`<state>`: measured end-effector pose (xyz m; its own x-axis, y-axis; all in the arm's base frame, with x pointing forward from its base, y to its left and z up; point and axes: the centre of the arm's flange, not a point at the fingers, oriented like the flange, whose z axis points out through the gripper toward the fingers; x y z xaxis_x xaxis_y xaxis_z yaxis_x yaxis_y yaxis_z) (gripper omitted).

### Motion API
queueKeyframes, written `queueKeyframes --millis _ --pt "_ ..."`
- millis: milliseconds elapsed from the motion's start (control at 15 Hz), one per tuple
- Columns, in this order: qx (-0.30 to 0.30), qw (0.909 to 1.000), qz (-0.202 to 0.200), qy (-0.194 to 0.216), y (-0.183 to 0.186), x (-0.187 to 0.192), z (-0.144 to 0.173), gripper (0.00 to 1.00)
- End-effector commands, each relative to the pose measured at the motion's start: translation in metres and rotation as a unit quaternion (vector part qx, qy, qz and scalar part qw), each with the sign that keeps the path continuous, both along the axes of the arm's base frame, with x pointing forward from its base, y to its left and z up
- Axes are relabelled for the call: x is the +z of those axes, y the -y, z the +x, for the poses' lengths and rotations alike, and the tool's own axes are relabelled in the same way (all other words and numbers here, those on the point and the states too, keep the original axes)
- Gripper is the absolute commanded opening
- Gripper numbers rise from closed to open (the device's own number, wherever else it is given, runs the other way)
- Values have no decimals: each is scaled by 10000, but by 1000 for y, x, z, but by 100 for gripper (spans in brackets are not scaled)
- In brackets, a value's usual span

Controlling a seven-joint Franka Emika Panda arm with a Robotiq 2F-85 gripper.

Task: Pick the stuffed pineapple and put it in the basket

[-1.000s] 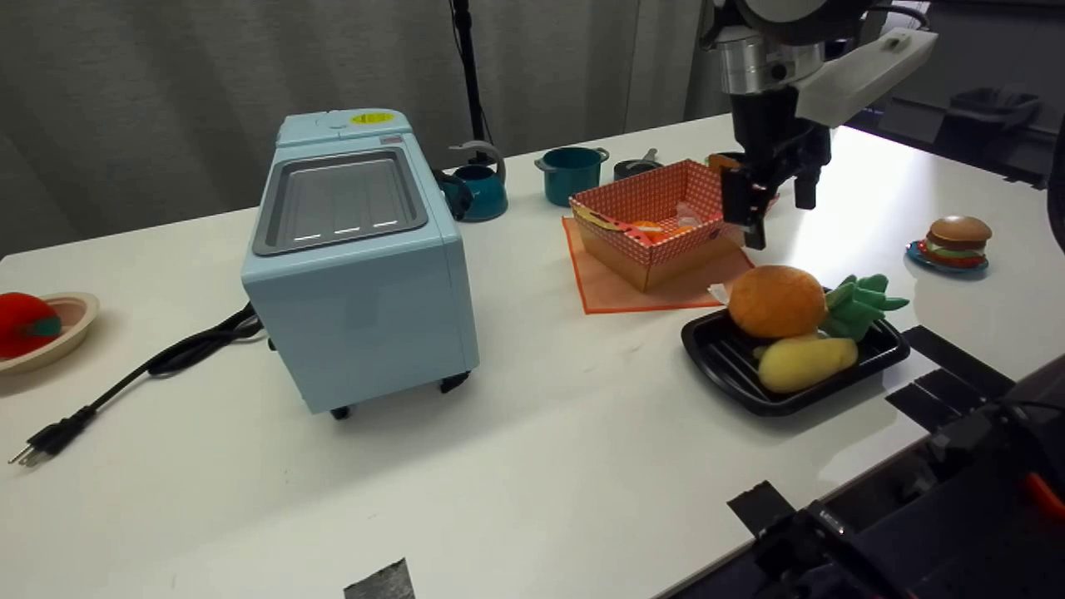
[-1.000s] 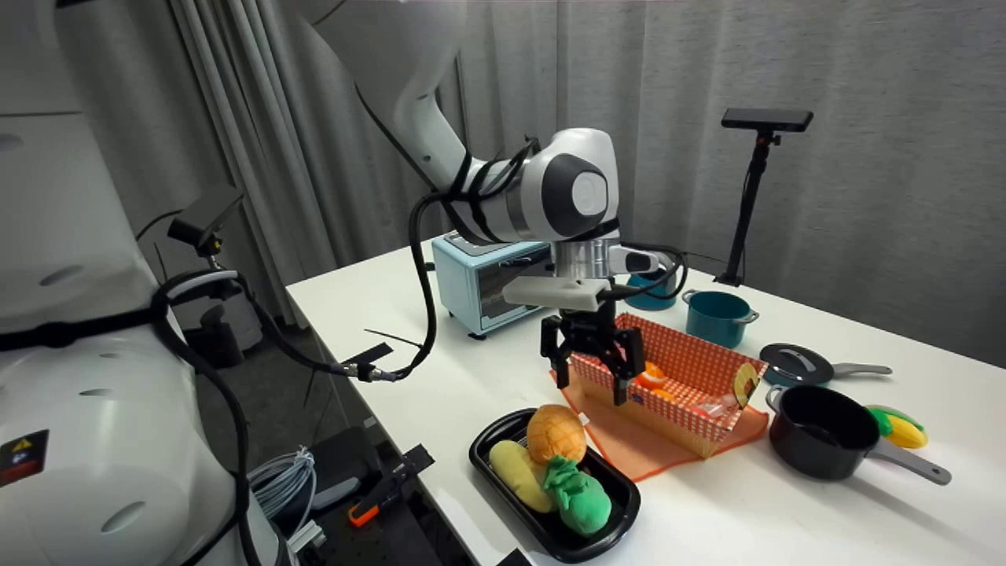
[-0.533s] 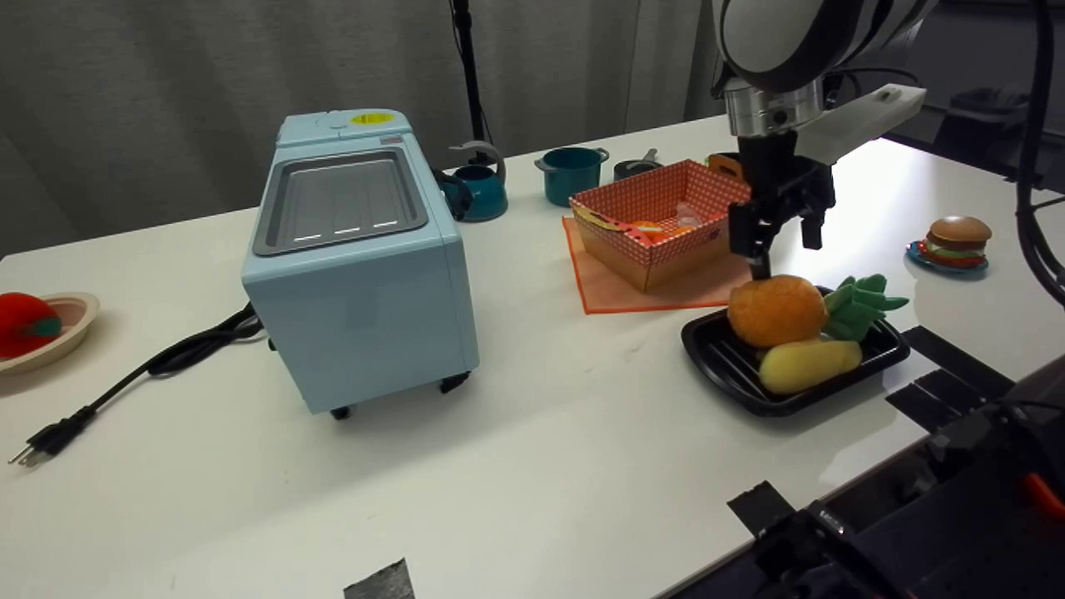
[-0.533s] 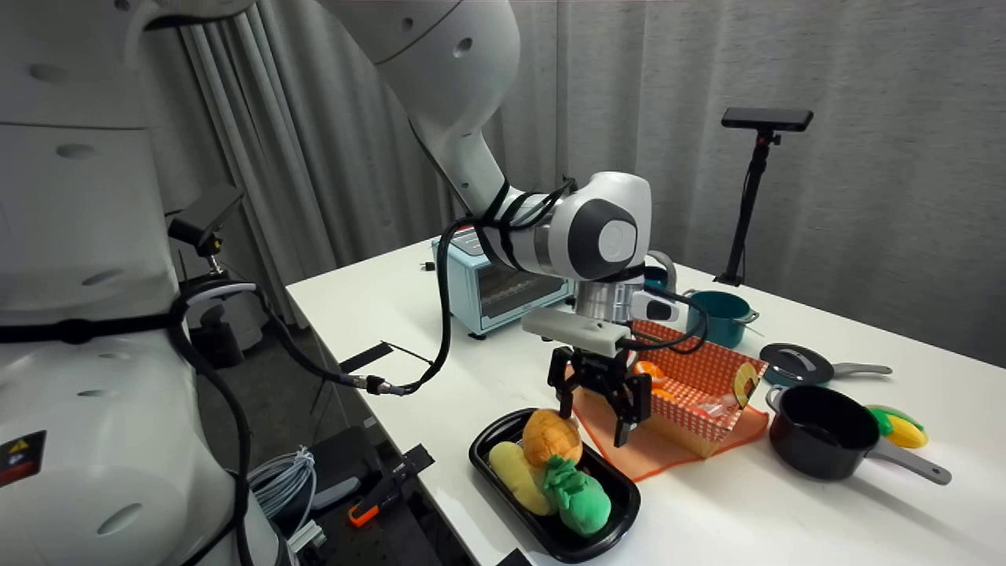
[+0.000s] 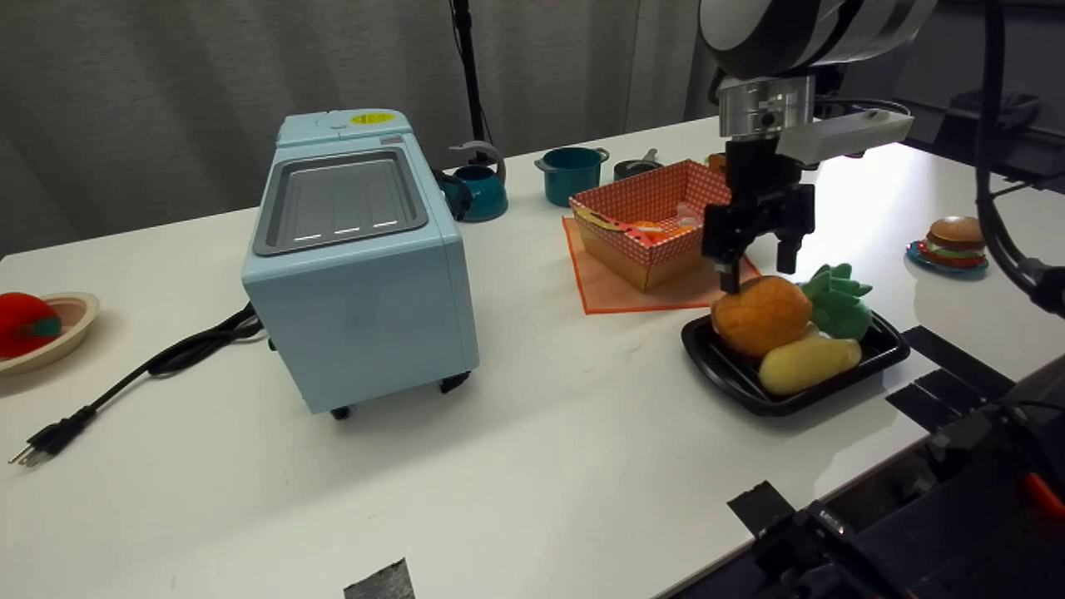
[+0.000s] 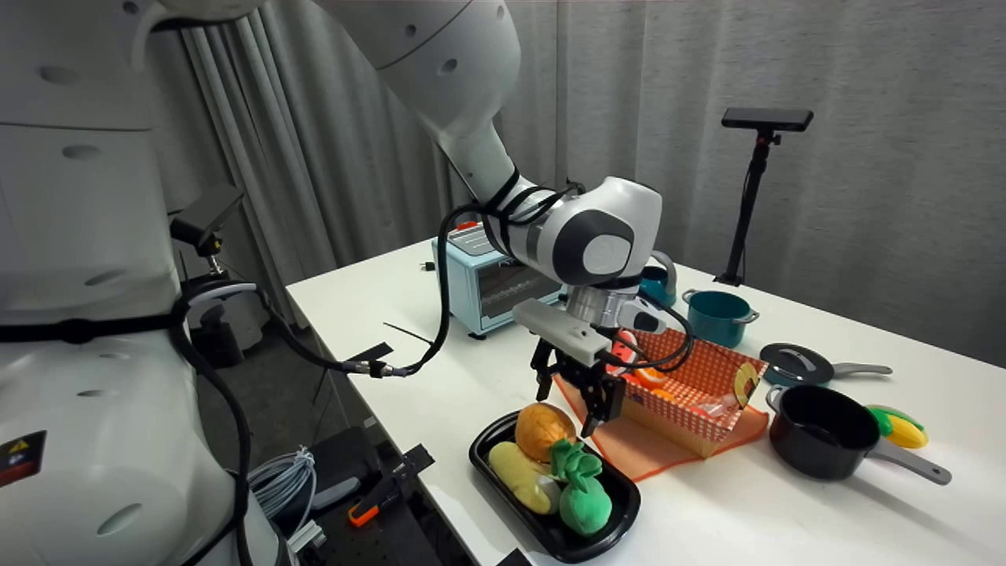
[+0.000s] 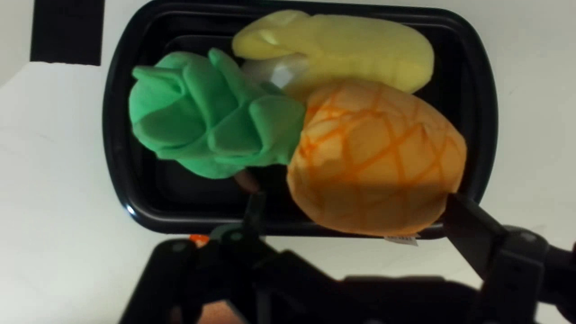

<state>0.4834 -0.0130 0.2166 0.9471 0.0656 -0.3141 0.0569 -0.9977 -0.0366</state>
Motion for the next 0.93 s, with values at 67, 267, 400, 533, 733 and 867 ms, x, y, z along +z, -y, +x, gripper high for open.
queueKeyframes --millis 67,267,400,533,733,867 --pt "-337 9985 402 -150 10 -7 -15 100" --pt "-480 9978 373 -256 16 -14 -25 100" --pt "-515 9976 368 -291 19 -16 -29 75" --pt "-536 9974 377 -310 21 -18 -33 66" --pt "-571 9973 368 -294 20 -14 -35 43" --pt "-499 9980 268 -264 12 -5 -38 29"
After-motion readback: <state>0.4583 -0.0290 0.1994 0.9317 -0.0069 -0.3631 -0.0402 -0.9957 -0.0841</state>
